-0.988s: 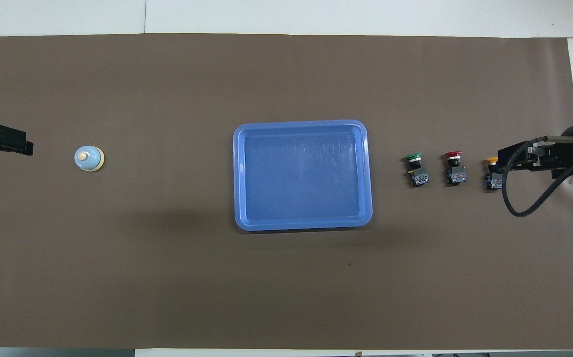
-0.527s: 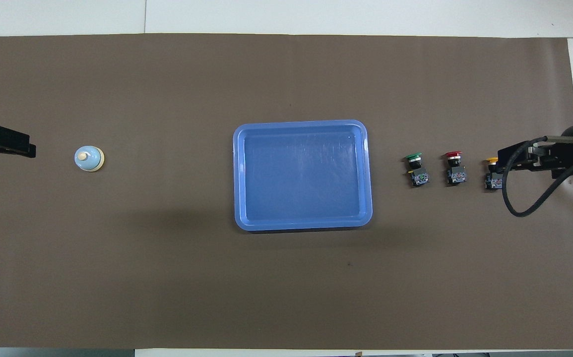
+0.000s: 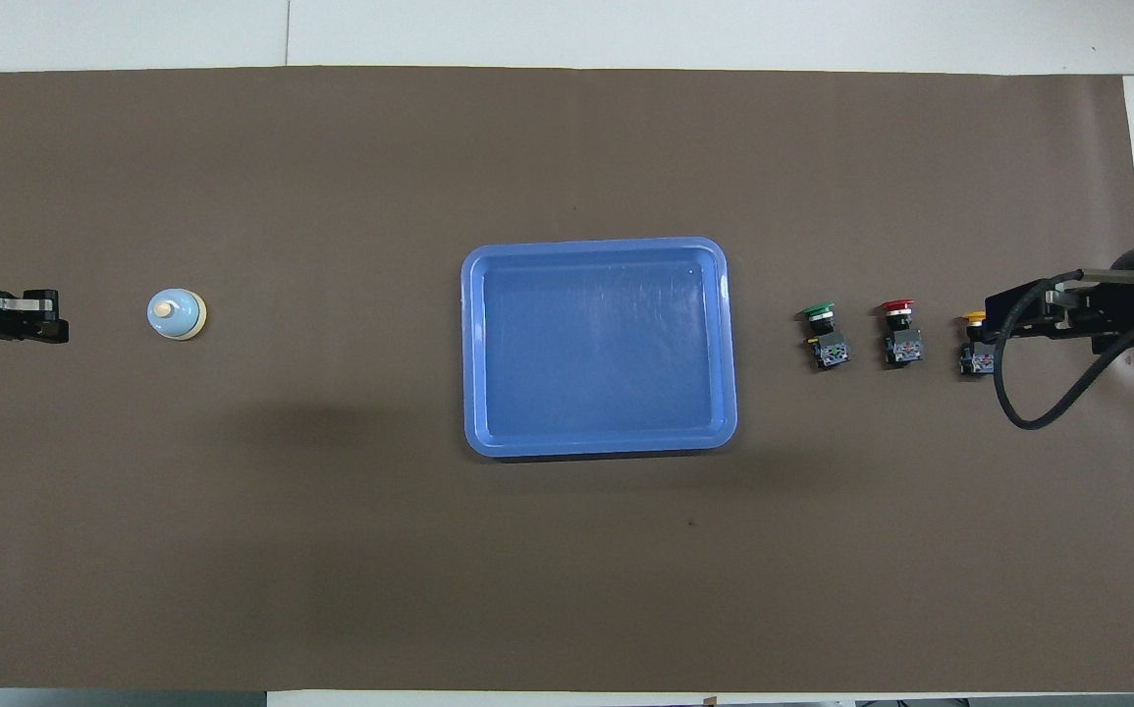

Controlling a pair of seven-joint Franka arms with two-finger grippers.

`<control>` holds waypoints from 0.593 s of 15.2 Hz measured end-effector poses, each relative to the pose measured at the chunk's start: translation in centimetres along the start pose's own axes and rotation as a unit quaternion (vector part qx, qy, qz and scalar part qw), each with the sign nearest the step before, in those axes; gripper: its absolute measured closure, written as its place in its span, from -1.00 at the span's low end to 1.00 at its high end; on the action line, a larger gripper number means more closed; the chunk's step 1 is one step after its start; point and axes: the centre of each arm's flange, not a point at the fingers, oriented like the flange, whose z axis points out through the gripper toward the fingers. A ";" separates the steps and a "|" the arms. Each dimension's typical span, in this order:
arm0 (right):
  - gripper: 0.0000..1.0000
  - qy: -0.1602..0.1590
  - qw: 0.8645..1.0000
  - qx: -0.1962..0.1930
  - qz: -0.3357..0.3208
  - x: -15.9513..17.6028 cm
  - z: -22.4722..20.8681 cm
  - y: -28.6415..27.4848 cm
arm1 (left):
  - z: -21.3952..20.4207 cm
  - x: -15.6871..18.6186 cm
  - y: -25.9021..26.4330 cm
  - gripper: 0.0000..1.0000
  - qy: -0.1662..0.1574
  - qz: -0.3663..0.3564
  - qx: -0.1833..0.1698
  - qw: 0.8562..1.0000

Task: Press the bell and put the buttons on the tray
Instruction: 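Move the left gripper over the bell and press down on it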

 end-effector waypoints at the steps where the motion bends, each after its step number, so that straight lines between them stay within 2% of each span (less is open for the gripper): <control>1: -1.00 0.000 1.000 0.000 0.000 0.0 0.0 0.0 | 1.2 0.3 0.0 0.98 -0.001 0.011 0.000 1.000; 5: -1.00 0.000 1.000 0.000 0.000 0.0 0.0 0.0 | 7.3 3.1 -0.5 0.98 -0.001 0.024 0.001 1.000; 9: -1.00 0.000 1.000 0.000 0.000 0.0 0.0 0.0 | 11.8 5.2 -2.5 0.98 0.012 0.013 0.003 1.000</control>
